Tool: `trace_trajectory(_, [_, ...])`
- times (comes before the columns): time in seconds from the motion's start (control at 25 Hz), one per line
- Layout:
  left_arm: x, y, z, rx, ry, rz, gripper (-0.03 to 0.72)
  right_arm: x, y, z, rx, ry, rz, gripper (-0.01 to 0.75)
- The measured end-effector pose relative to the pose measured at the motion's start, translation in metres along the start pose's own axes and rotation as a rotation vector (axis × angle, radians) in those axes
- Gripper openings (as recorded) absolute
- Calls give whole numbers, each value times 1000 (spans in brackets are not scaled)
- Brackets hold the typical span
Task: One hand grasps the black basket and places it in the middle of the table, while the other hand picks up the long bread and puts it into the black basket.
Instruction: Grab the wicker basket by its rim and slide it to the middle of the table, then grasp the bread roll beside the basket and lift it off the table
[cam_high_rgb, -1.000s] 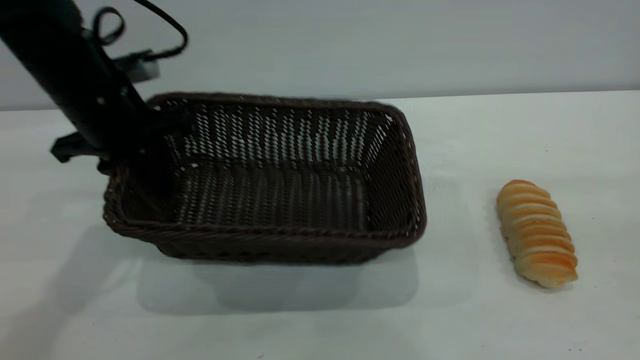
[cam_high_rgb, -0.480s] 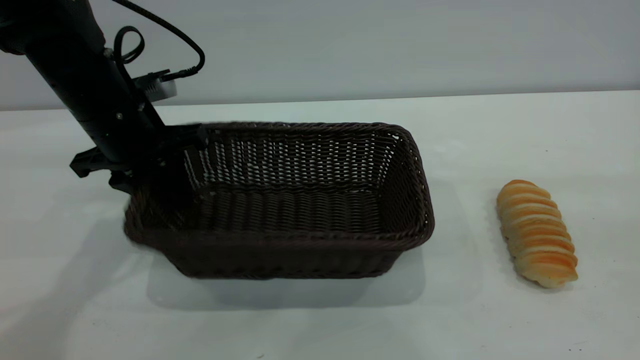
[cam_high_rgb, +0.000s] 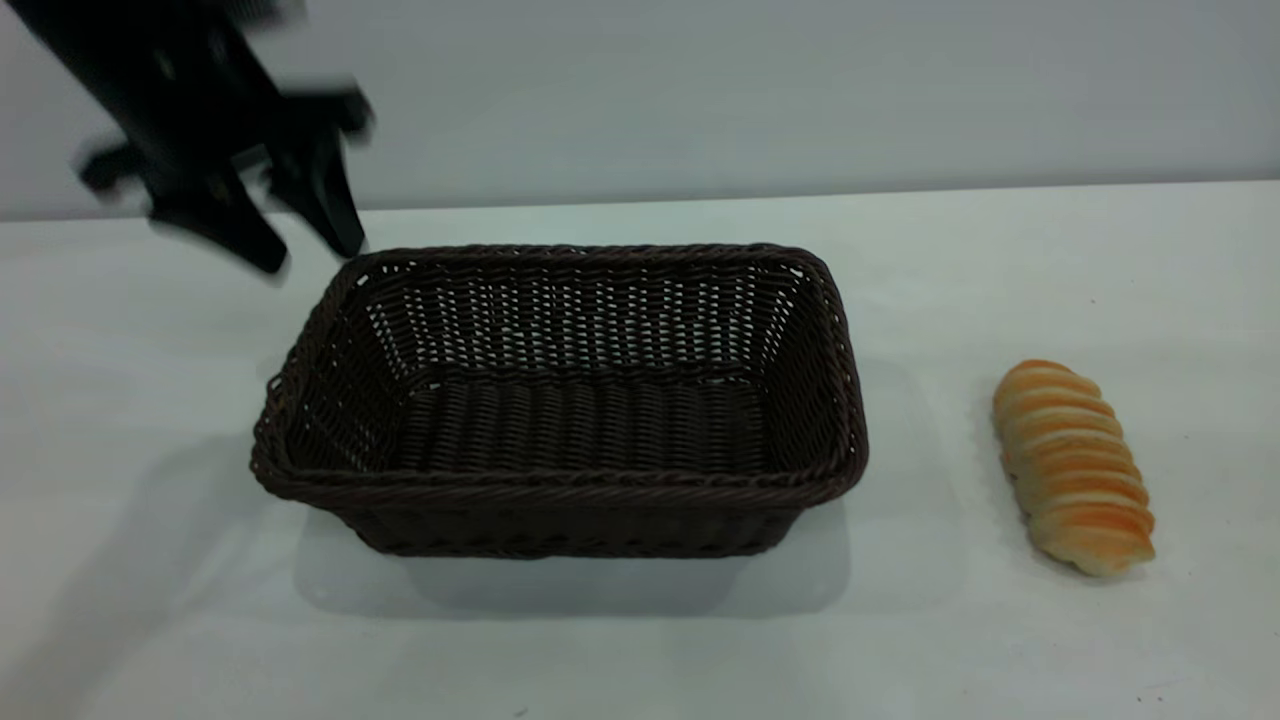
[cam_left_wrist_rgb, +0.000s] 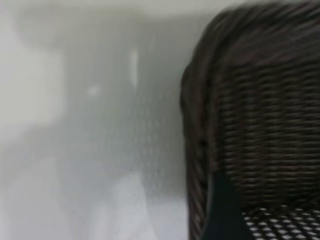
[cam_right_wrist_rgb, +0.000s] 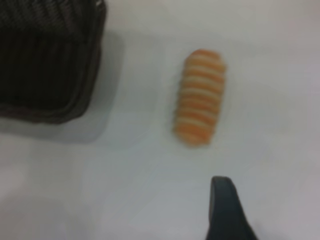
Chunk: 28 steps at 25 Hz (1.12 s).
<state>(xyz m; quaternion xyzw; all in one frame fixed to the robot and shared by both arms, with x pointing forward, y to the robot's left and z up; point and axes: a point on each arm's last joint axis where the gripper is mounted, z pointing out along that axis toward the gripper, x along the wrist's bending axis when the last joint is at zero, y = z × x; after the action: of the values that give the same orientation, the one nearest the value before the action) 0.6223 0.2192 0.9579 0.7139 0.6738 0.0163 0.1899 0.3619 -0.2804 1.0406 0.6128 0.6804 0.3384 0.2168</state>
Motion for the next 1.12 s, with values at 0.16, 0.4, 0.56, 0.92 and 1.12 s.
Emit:
trace_trajectory(0.16, [-12,1,-61,-115,-6,49,529,3,16,25,83,90,-10,437])
trace_trajectory(0.4, [-26,-12,-137,-264,-26,96,529,-9,49,93,212,116,21,437])
trace_trajectory(0.56, [-31,-21,-165,-321,-33,112,529,-23,56,148,282,74,58,437])
trace_trajectory(0.92, [-33,-32,-181,-313,-40,126,529,-16,24,252,386,12,-34,437])
trace_trajectory(1.12, [-33,-32,-181,-305,-40,126,529,-25,-14,292,452,-54,-39,416])
